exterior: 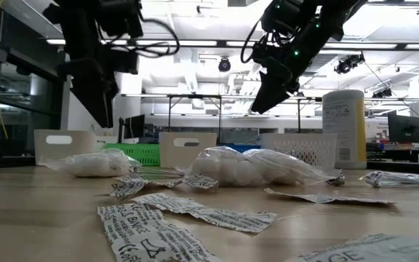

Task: Pick & Place Travel size toiletries
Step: Put the transparent cotton pack into the left white bin

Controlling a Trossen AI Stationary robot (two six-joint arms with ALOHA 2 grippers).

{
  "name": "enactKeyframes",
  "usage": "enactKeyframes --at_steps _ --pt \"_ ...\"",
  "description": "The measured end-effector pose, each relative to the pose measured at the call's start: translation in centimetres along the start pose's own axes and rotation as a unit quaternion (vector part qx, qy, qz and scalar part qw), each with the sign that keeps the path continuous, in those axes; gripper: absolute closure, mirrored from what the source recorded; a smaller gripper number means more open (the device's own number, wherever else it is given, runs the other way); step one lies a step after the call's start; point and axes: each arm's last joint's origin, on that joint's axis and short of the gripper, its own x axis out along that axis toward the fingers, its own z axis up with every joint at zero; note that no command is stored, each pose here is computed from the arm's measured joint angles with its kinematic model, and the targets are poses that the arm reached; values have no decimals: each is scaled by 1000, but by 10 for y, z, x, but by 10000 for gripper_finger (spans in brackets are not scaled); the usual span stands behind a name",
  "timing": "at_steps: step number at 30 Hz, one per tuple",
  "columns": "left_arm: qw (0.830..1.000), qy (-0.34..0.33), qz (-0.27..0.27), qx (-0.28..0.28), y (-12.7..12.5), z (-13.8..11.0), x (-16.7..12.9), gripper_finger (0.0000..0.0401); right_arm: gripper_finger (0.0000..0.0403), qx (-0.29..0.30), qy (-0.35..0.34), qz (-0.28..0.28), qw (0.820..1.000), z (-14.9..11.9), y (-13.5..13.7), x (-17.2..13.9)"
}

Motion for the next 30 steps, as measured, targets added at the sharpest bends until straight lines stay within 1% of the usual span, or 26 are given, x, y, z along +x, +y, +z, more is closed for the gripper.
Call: enactKeyframes --at_steps 2,5,8,11,17,20,30 --pt "1000 -8 -16 13 -9 1 -1 213 89 -2 -1 0 1000 0 0 0" --pt "999 -13 -30 15 -20 2 0 187 89 -3 -2 0 1000 0 0 0" --pt "999 0 -37 21 -30 0 4 156 89 -5 -2 0 1000 0 0 0" --pt "998 6 -47 32 -40 2 10 136 89 -6 -8 0 1000 2 0 0" --pt "997 8 -63 37 -52 7 26 131 89 -6 -9 2 1000 2 0 0" --pt "997 27 -61 34 -53 6 34 130 89 -6 -9 2 1000 2 0 0" --pt "996 58 -56 38 -57 6 56 130 89 -6 -9 4 1000 2 0 0"
